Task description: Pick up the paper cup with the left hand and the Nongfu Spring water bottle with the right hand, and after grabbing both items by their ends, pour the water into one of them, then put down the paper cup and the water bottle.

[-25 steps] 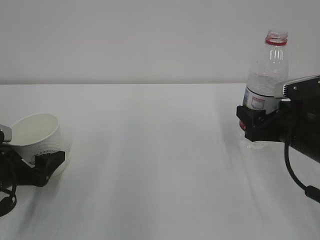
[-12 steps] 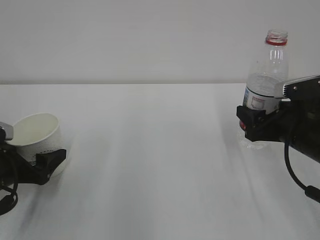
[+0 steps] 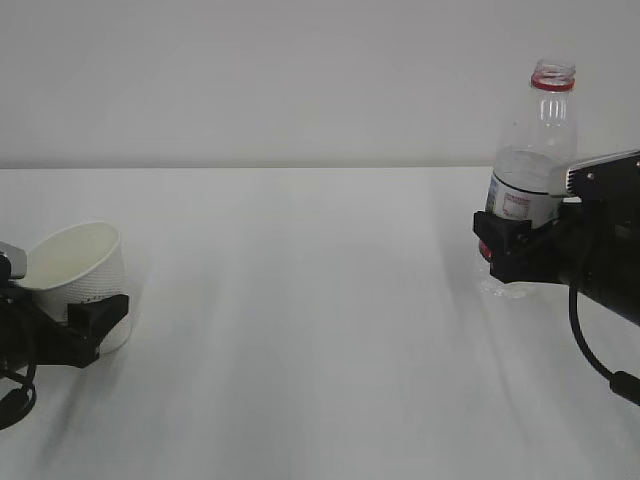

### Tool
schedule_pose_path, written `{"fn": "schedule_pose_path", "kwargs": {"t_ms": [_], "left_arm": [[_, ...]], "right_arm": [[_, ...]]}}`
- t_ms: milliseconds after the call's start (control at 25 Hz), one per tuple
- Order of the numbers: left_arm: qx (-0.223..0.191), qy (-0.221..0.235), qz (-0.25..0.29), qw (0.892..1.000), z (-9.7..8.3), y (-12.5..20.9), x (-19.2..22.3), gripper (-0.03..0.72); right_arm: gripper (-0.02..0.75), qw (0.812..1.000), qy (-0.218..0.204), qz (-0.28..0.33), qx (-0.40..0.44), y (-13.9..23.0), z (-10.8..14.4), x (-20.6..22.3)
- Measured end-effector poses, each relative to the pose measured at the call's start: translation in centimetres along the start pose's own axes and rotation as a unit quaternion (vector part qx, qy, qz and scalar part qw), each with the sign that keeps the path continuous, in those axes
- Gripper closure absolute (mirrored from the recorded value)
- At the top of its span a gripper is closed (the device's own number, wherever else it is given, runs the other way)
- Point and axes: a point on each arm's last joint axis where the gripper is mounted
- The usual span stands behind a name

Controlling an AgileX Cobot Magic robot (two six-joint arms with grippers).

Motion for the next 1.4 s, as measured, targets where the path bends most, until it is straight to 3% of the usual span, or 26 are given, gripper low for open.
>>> {"fn": "schedule_pose_path", "kwargs": {"t_ms": [360,1400], "left_arm": [[0.005,0.012,-0.001,1.0,-0.2,0.0,0.0,0.147],[0.063,0.126,-0.02,0.99,-2.0,-0.5,0.3,0.151]], "right_arm": [[0.217,1.0,0.0,0.0,0.0,0.0,0.0,0.0],[0.217,1.0,0.0,0.0,0.0,0.0,0.0,0.0]]}}
Point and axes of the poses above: a point on each arm's last joint axis where the gripper is mounted, x pointing out along that axis toward the gripper, z along the wrist's bending axis when the last joint is at zero, y = z × x, and after that the axes turned 9 degrees about x, right-handed
